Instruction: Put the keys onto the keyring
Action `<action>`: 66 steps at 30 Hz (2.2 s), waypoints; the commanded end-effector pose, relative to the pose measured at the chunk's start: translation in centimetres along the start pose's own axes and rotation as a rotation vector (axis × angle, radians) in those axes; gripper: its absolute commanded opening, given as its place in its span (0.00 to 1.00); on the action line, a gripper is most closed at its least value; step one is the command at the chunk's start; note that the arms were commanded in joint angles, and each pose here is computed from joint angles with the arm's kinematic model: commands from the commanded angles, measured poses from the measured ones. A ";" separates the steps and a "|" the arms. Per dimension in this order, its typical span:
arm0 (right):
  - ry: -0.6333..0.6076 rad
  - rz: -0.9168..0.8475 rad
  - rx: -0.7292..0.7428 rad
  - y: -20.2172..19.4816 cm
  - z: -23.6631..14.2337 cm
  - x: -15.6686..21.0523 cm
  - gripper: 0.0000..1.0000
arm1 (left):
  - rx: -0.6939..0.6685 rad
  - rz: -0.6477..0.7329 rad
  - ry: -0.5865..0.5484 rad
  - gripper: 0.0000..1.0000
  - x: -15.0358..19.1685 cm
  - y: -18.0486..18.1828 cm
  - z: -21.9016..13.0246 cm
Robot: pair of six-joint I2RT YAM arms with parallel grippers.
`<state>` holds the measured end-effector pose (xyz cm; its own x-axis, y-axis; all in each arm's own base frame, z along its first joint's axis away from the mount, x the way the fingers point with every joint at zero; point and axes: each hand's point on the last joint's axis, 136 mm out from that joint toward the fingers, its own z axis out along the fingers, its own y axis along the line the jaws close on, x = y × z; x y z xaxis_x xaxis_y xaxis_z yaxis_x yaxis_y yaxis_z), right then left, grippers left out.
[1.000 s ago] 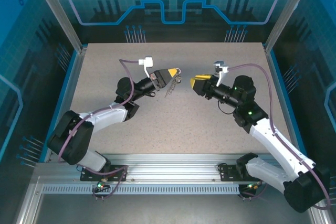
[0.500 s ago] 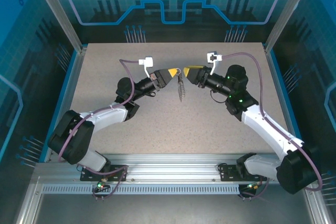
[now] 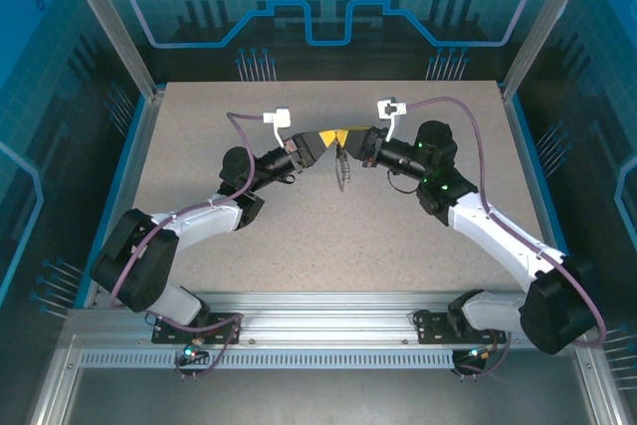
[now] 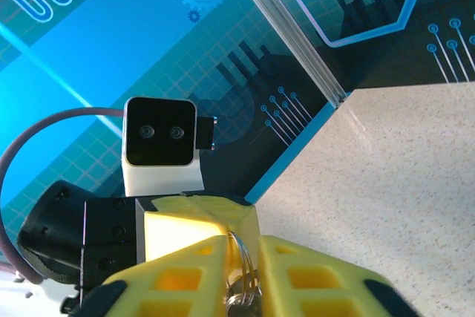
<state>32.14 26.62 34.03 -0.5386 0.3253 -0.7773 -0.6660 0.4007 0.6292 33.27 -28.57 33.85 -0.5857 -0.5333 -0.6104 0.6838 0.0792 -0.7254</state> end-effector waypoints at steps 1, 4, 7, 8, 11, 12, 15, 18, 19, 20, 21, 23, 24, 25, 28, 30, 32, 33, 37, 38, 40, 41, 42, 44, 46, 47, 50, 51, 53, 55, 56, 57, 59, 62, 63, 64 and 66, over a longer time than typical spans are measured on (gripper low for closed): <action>-0.020 -0.037 -0.052 1.8 0.2 -1.1 0.10 | 0.087 0.080 -0.028 0.00 -1.3 -2.8 0.4; -0.011 -0.043 -0.054 1.7 0.2 -1.0 0.00 | 0.087 0.079 -0.026 0.00 -1.3 -2.8 0.5; 0.006 -0.069 -0.051 1.7 0.0 -1.3 0.00 | 0.087 0.083 -0.017 0.00 -1.3 -2.8 0.5; 0.018 -0.081 -0.052 1.6 -0.1 -1.5 0.00 | 0.086 0.088 -0.012 0.00 -1.4 -2.8 0.4; 0.084 -0.126 -0.059 1.6 -0.5 -2.0 0.00 | 0.082 0.103 0.001 0.27 -2.2 -2.8 -0.4; 0.112 -0.144 -0.069 1.7 -0.7 -2.1 0.00 | 0.079 0.110 0.008 0.33 -2.5 -2.7 -0.8; 0.195 -0.187 -0.091 2.1 -1.0 -2.1 0.00 | 0.060 0.124 0.032 0.45 -3.3 -2.4 -1.8; 0.271 -0.225 -0.109 2.4 -1.1 -1.8 0.00 | 0.041 0.152 0.072 0.52 -3.7 -2.3 -2.5; 0.293 -0.235 -0.118 2.5 -1.1 -1.7 0.00 | 0.033 0.161 0.091 0.54 -3.7 -2.2 -2.7; 0.313 -0.240 -0.124 2.5 -1.1 -1.5 0.00 | 0.027 0.170 0.107 0.55 -3.7 -2.1 -2.7; 0.334 -0.248 -0.132 2.6 -1.1 -1.4 0.00 | 0.023 0.183 0.128 0.57 -3.6 -2.2 -2.7; 0.369 -0.255 -0.141 2.5 -1.0 -1.0 0.00 | 0.015 0.202 0.179 0.59 -3.2 -2.2 -2.7; 0.387 -0.259 -0.147 2.5 -1.0 -0.8 0.00 | 0.011 0.210 0.206 0.59 -2.9 -2.1 -2.6; 0.401 -0.260 -0.152 2.4 -0.9 -0.7 0.00 | 0.005 0.220 0.230 0.60 -2.7 -2.0 -2.6; 0.436 -0.258 -0.157 2.1 -0.8 -0.2 0.00 | 0.002 0.242 0.291 0.61 -2.1 -2.0 -2.5; 0.450 -0.256 -0.158 1.9 -0.6 0.0 0.00 | -0.002 0.251 0.321 0.62 -1.8 -1.9 -2.5; 0.457 -0.254 -0.160 1.7 -0.5 0.2 0.00 | 0.000 0.261 0.346 0.62 -1.5 -1.9 -2.6; 0.463 -0.250 -0.166 1.6 -0.5 0.3 0.00 | -0.004 0.263 0.358 0.62 -1.3 -1.8 -2.6; 0.479 -0.237 -0.182 1.5 -0.3 0.7 0.00 | -0.007 0.277 0.395 0.61 -0.9 -1.6 -2.7; 0.482 -0.236 -0.186 1.5 -0.3 0.8 0.00 | -0.008 0.278 0.405 0.61 -0.7 -1.5 -2.7; 0.486 -0.233 -0.191 1.5 -0.3 0.9 0.00 | -0.008 0.282 0.418 0.61 -0.6 -1.4 -2.8; 0.487 -0.230 -0.192 1.4 -0.2 0.9 0.00 | -0.006 0.281 0.425 0.60 -0.5 -1.4 -2.8; 0.488 -0.229 -0.197 1.5 -0.2 0.9 0.00 | -0.004 0.283 0.430 0.60 -0.4 -1.4 -2.8; 0.492 -0.226 -0.201 1.5 -0.1 1.1 0.00 | 0.002 0.282 0.436 0.59 -0.3 -1.5 -2.8; 0.493 -0.224 -0.201 1.5 -0.1 1.1 0.00 | 0.009 0.281 0.442 0.59 -0.3 -1.6 -2.8; 0.494 -0.223 -0.203 1.5 -0.1 1.2 0.00 | 0.010 0.278 0.444 0.58 -0.2 -1.5 -2.7; 0.498 -0.222 -0.207 1.6 0.1 1.3 0.00 | 0.022 0.277 0.449 0.58 -0.1 -1.7 -2.7; 0.500 -0.221 -0.208 1.5 0.1 1.4 0.00 | 0.025 0.276 0.451 0.58 -0.1 -1.8 -2.7; 0.502 -0.219 -0.209 1.5 0.2 1.5 0.00 | 0.032 0.275 0.455 0.57 0.1 -1.8 -2.6; 0.504 -0.220 -0.212 1.6 0.2 1.5 0.00 | 0.039 0.272 0.462 0.57 0.3 -1.9 -2.5; 0.504 -0.220 -0.211 1.6 0.2 1.5 0.00 | 0.043 0.270 0.466 0.56 0.4 -1.9 -2.4; 0.504 -0.220 -0.213 1.6 0.3 1.6 0.00 | 0.046 0.268 0.469 0.56 0.5 -2.0 -2.3; 0.504 -0.221 -0.211 1.6 0.2 1.6 0.00 | 0.050 0.265 0.476 0.55 0.8 -1.9 -2.2; 0.502 -0.223 -0.215 1.7 0.2 1.6 0.00 | 0.051 0.263 0.480 0.55 1.1 -1.8 -2.0; 0.502 -0.224 -0.215 1.7 0.2 1.5 0.00 | 0.050 0.262 0.481 0.55 1.1 -1.7 -2.0; 0.502 -0.224 -0.216 1.7 0.2 1.6 0.00 | 0.051 0.261 0.482 0.55 1.2 -1.7 -1.9; 0.501 -0.223 -0.219 1.8 0.1 1.6 0.00 | 0.052 0.261 0.483 0.54 1.2 -1.7 -1.8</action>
<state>30.87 27.60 32.52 -0.5462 -0.2127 -0.8102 -0.8314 0.2559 0.4933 30.75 -27.34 32.79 -0.5552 -0.0660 -0.8291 0.8182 0.1357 -0.5587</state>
